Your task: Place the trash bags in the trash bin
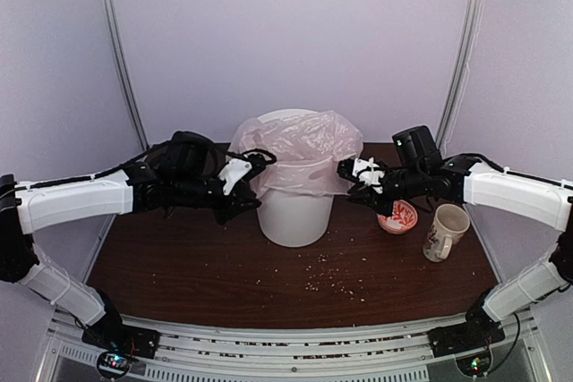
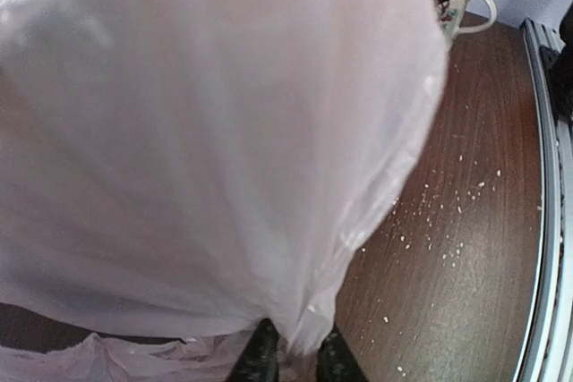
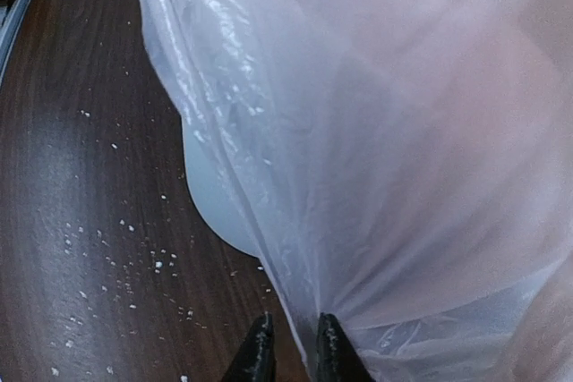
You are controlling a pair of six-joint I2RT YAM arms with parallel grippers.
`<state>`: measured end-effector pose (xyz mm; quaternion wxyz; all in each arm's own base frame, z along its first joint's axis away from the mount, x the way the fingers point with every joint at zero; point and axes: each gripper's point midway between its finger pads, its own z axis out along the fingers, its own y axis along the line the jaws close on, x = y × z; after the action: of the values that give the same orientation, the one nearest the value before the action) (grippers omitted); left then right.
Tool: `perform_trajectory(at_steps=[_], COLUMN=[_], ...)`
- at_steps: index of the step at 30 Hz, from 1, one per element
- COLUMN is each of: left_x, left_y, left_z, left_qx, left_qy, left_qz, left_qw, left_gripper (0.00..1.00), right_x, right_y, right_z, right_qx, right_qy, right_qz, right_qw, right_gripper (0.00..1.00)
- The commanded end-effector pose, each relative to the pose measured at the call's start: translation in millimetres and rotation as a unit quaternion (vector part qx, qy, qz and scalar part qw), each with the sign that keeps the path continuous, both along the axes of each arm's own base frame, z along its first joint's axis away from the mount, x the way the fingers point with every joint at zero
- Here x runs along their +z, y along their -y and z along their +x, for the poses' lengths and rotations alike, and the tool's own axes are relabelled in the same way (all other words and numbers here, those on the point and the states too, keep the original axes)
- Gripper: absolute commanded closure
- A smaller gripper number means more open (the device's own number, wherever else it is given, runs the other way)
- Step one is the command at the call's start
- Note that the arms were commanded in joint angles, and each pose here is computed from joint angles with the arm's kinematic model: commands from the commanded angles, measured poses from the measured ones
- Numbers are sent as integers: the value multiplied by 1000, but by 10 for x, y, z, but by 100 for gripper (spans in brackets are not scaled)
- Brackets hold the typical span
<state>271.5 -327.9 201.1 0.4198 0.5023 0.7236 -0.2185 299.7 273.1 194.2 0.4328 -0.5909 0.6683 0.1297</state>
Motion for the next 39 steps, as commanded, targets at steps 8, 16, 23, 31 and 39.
perform_trajectory(at_steps=[8,16,23,31,39], left_x=[660,1063,1529,1727,1546], left_y=[-43,-139,-379,-683,-737], left_z=[-341,-562,-322,345,868], left_qx=[-58,-86,24,201,159], left_qy=[25,59,114,124,59], left_qz=[-55,-95,-133,-139,-168], left_qw=[997,990,984,962,971], left_gripper=[70,57,41,19,24], right_x=[254,589,1156,1851,1475], right_y=[199,382,516,370,68], right_z=[-158,-531,-782,-597,-425], right_qx=[15,34,21,-35,-12], right_qy=[39,20,8,22,-68], right_qz=[-31,-33,-4,121,98], right_qw=[999,999,1000,992,993], right_gripper=[48,31,32,23,29])
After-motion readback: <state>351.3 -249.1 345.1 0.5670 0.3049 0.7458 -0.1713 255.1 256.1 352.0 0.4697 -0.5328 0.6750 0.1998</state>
